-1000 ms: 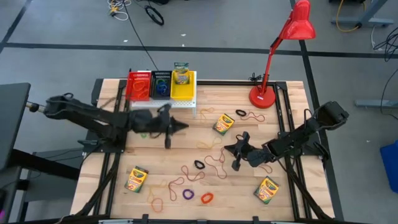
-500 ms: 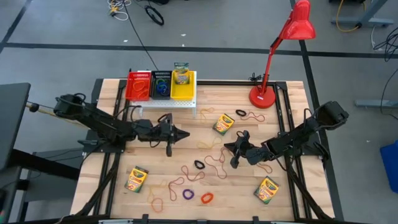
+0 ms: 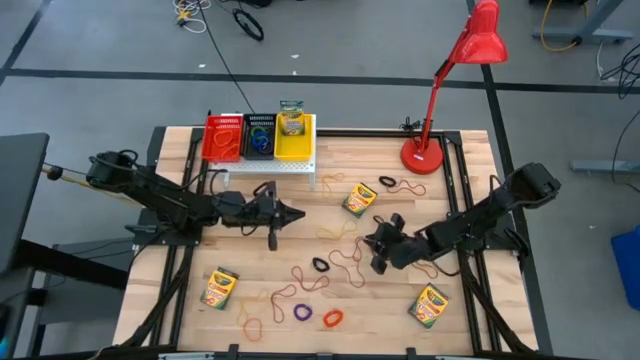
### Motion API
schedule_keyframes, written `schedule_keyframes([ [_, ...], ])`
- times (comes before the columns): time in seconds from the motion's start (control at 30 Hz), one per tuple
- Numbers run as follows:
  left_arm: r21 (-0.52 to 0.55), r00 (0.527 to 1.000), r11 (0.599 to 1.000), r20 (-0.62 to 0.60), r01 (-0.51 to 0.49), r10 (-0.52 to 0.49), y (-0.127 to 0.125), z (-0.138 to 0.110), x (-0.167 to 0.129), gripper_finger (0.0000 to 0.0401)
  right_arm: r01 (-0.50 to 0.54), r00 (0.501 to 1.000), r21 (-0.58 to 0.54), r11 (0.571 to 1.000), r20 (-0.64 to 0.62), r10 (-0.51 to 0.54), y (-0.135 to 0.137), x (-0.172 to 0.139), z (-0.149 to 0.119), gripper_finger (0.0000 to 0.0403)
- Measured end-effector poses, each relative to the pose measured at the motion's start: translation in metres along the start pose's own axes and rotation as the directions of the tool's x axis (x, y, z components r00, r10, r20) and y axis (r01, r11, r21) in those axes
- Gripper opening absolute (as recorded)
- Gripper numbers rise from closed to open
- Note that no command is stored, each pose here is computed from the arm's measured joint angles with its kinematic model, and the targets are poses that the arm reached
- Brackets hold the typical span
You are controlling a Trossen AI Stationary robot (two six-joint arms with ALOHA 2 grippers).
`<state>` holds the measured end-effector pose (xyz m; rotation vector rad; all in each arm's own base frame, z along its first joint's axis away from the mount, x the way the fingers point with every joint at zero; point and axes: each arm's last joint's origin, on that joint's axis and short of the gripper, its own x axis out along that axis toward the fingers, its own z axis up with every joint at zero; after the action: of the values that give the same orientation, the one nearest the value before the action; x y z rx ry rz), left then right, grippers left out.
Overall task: Pick & Place Office Desk Supplies
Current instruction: Put the red rubber band into the red bin on the shelf
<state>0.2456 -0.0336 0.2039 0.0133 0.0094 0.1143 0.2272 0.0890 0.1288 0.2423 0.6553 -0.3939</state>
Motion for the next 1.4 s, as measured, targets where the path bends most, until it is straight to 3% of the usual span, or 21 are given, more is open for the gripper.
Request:
schedule_keyframes([
  [0.13, 0.001, 1.000, 1.000, -0.001, -0.009, 0.009, 0.000, 0.000, 0.000, 0.0023, 0.067, 0.992, -0.040, 0.997, -0.103, -0.071, 0.004, -0.004, 0.009, 0.0073],
  [0.27, 0.001, 1.000, 1.000, -0.002, -0.008, 0.008, 0.000, 0.000, 0.000, 0.0023, 0.028, 0.993, -0.062, 0.998, -0.109, -0.035, 0.010, -0.002, 0.018, 0.0080],
  [0.57, -0.003, 1.000, 1.000, -0.001, -0.004, 0.004, 0.000, 0.000, 0.000, 0.0023, 0.053, 0.982, -0.083, 0.995, -0.175, -0.067, 0.000, 0.016, 0.017, 0.0136],
  [0.97, -0.003, 1.000, 1.000, -0.001, -0.004, 0.004, 0.000, 0.000, 0.000, 0.0023, 0.005, 0.954, -0.084, 0.996, -0.298, -0.030, -0.009, 0.036, 0.011, 0.0132],
  [1.17, -0.003, 1.000, 1.000, -0.001, -0.004, 0.004, 0.000, 0.000, 0.000, 0.0023, 0.009, 0.951, -0.084, 0.996, -0.309, -0.034, -0.010, 0.039, 0.010, 0.0102],
  [1.4, -0.003, 1.000, 1.000, -0.001, -0.004, 0.004, 0.000, 0.000, 0.000, 0.0023, 0.007, 0.952, -0.111, 0.994, -0.303, -0.040, -0.010, 0.039, 0.010, 0.0024],
])
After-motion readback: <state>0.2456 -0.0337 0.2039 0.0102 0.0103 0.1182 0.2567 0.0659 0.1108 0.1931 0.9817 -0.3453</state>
